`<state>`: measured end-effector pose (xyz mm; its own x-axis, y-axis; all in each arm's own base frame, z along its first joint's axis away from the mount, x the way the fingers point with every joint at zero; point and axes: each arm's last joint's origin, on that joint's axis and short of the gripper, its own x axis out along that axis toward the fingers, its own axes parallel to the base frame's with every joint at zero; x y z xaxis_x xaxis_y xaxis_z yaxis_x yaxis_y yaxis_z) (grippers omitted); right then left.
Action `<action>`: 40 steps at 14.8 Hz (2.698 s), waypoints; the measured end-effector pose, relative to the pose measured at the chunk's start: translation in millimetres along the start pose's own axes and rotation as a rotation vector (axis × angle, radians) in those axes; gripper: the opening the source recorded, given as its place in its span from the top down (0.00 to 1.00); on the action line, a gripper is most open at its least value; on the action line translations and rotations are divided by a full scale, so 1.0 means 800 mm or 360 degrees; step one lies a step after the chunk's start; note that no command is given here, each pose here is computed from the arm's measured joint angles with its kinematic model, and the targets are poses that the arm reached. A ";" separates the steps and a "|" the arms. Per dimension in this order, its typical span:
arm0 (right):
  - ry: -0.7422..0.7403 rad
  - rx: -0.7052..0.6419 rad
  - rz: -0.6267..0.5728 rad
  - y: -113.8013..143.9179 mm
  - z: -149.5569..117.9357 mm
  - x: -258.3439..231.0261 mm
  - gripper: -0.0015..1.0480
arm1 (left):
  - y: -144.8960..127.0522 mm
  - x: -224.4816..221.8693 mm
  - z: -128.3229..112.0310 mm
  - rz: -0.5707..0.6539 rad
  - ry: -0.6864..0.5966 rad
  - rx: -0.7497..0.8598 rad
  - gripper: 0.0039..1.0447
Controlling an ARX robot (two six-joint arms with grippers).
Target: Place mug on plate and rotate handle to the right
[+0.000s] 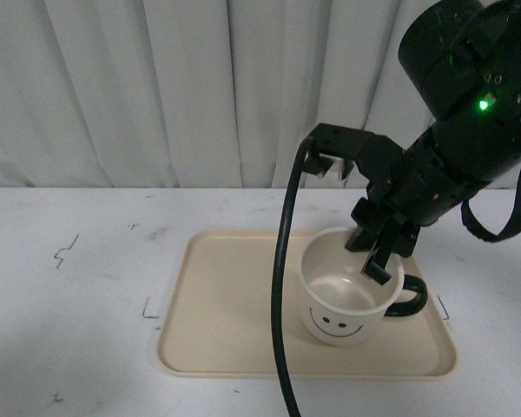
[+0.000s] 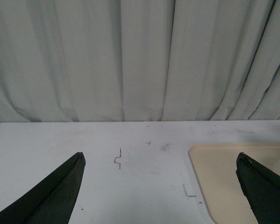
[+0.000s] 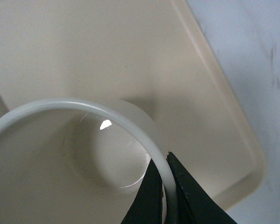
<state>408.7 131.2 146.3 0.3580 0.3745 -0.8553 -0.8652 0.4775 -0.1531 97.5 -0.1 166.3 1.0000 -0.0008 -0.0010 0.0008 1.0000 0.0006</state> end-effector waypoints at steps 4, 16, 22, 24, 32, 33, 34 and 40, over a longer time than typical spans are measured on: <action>-0.0054 -0.0237 0.0190 -0.031 0.014 0.001 0.97 | 0.000 0.000 0.000 0.0000 0.0000 0.0000 0.06; -0.0003 -0.0430 0.0288 -0.025 0.039 0.028 0.55 | 0.000 0.000 0.000 0.0000 -0.0001 0.0000 0.06; -0.0346 -0.0386 -0.0211 -0.036 0.050 -0.051 0.16 | 0.000 0.000 0.000 0.0000 0.0000 0.0000 0.06; -0.0400 -0.0372 -0.0271 -0.036 0.053 -0.064 0.11 | 0.000 0.000 0.000 0.0000 0.0001 0.0000 0.06; -0.0660 -0.0005 -0.1020 -0.033 0.049 -0.078 0.20 | 0.000 0.000 0.000 -0.0001 -0.0001 0.0000 0.06; -0.0777 0.0471 -0.1272 -0.005 -0.001 -0.066 0.34 | 0.000 0.000 0.000 0.0001 0.0001 0.0000 0.06; -0.0956 0.0769 -0.1384 0.009 -0.043 -0.074 0.46 | 0.000 0.000 0.000 0.0002 0.0001 0.0000 0.06; -0.1305 0.1075 -0.1401 0.155 -0.204 -0.165 0.98 | 0.000 0.000 0.000 0.0000 0.0001 0.0000 0.06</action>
<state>196.7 11.3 159.0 0.9994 -0.0054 -0.0329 0.0048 0.9998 -0.0171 97.6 -0.1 166.2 1.0000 -0.0008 -0.0013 0.0008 1.0000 0.0006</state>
